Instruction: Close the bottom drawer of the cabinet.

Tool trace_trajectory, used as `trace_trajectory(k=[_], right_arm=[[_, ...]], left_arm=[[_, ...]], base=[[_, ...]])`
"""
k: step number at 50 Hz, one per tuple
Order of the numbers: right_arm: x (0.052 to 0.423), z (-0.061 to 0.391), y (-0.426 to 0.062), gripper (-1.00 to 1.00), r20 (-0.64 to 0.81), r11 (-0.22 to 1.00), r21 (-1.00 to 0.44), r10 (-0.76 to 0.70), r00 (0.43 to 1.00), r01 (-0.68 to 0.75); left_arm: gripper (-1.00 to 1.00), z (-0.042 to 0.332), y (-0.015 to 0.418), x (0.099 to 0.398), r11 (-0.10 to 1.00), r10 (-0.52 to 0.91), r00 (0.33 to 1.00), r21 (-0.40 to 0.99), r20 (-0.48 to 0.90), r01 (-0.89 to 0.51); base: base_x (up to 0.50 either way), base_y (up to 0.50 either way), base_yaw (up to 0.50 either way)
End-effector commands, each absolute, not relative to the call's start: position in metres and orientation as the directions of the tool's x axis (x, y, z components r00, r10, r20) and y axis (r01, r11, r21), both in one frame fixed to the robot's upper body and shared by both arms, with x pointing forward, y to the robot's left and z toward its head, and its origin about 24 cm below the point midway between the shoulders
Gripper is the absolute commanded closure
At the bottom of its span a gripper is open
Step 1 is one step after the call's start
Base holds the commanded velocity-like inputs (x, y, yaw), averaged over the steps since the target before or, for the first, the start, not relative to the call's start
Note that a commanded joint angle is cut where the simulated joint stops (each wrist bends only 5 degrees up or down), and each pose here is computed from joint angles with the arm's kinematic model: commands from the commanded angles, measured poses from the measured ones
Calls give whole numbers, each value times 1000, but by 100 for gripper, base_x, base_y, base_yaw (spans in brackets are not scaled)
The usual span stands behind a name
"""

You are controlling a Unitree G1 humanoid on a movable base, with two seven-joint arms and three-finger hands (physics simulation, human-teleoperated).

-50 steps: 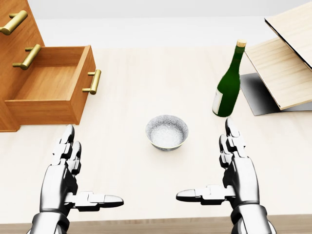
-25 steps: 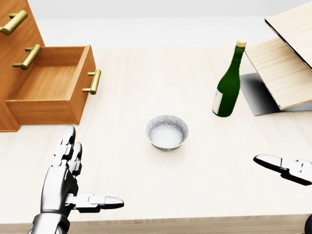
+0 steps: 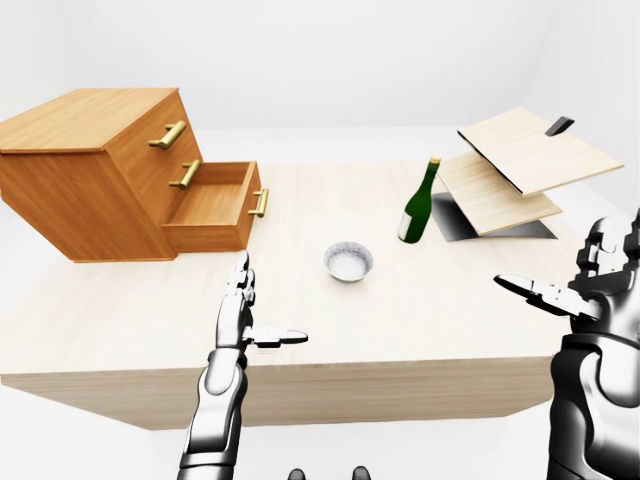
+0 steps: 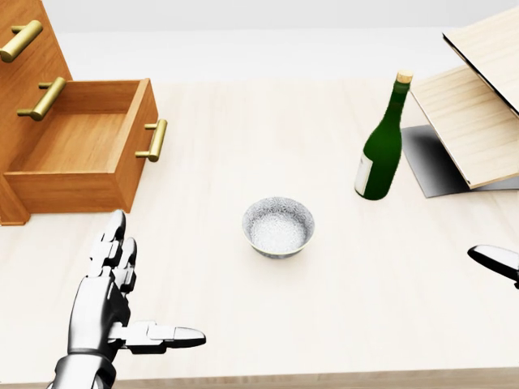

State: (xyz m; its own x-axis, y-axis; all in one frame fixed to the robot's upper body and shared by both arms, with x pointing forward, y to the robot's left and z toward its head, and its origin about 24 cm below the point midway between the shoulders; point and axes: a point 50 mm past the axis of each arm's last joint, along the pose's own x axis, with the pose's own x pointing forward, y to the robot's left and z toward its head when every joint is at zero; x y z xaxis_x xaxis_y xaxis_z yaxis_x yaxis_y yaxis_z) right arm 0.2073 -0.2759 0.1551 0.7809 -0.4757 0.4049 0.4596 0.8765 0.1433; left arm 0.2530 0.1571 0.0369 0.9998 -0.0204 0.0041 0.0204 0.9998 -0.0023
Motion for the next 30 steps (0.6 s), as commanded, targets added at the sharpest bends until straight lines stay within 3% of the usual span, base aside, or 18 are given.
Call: trace_trajectory(k=[1, 30], right_arm=[[206, 156, -278, -100, 409, 874, 148, -480, 777, 462], [206, 157, -278, -100, 411, 874, 151, -480, 775, 462]], left_arm=[[-100, 36, 157, 253, 1000, -20, 1000, -5, 4, 20], [-100, 35, 157, 254, 1000, -19, 1000, -5, 1, 19]], base=[[25, 0, 0], [25, 0, 0]])
